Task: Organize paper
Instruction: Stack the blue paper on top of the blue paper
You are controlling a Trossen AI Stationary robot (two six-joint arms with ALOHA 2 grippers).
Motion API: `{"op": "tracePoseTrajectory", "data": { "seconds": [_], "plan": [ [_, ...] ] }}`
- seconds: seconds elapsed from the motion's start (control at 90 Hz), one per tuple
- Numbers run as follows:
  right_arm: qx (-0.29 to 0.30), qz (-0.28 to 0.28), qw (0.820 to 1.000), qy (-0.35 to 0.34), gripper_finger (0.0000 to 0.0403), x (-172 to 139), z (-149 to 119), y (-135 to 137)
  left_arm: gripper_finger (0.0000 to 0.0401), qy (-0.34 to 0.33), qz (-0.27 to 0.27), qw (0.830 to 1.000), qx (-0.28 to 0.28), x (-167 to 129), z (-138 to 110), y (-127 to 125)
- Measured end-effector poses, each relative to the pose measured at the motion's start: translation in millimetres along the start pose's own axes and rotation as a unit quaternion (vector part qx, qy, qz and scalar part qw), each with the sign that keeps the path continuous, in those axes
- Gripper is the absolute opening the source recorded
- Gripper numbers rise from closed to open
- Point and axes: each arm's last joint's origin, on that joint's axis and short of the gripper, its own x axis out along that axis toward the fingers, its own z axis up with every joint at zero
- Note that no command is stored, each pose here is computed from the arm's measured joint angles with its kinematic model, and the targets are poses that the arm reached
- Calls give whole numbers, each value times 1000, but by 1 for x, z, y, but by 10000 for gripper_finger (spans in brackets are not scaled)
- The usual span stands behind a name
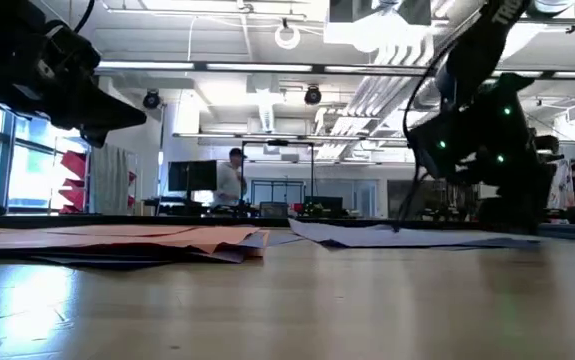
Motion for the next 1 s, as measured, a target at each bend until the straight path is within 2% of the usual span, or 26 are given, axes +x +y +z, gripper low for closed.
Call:
{"op": "tracePoseTrajectory", "data": {
  "seconds": [0.133, 0.3, 0.522, 0.622, 0.722, 0.911, 1.0],
  "plan": [
    [-11, 23, 1000, 8, 171, 2, -1, 2, 0, 14, 13, 1000, 23, 5, 11, -2],
    [-27, 60, 998, 19, 171, -16, 1, 10, 0, 61, 23, 995, 74, 22, 31, -4],
    [-60, 122, 991, 9, 171, -40, 5, 20, 0, 146, -47, 979, 136, 72, 47, -11],
    [-77, 136, 988, 7, 171, -46, 4, 23, 0, 188, -108, 962, 165, 99, 42, -16],
    [-91, 164, 982, -7, 171, -51, 4, 25, 0, 226, -131, 947, 187, 125, 32, -19],
    [-112, 252, 960, -54, 171, -68, -1, 23, 0, 282, -108, 926, 228, 166, 10, -16],
    [-105, 254, 958, -83, 171, -75, -4, 15, 0, 295, -101, 919, 240, 180, 3, -15]
  ]
}}
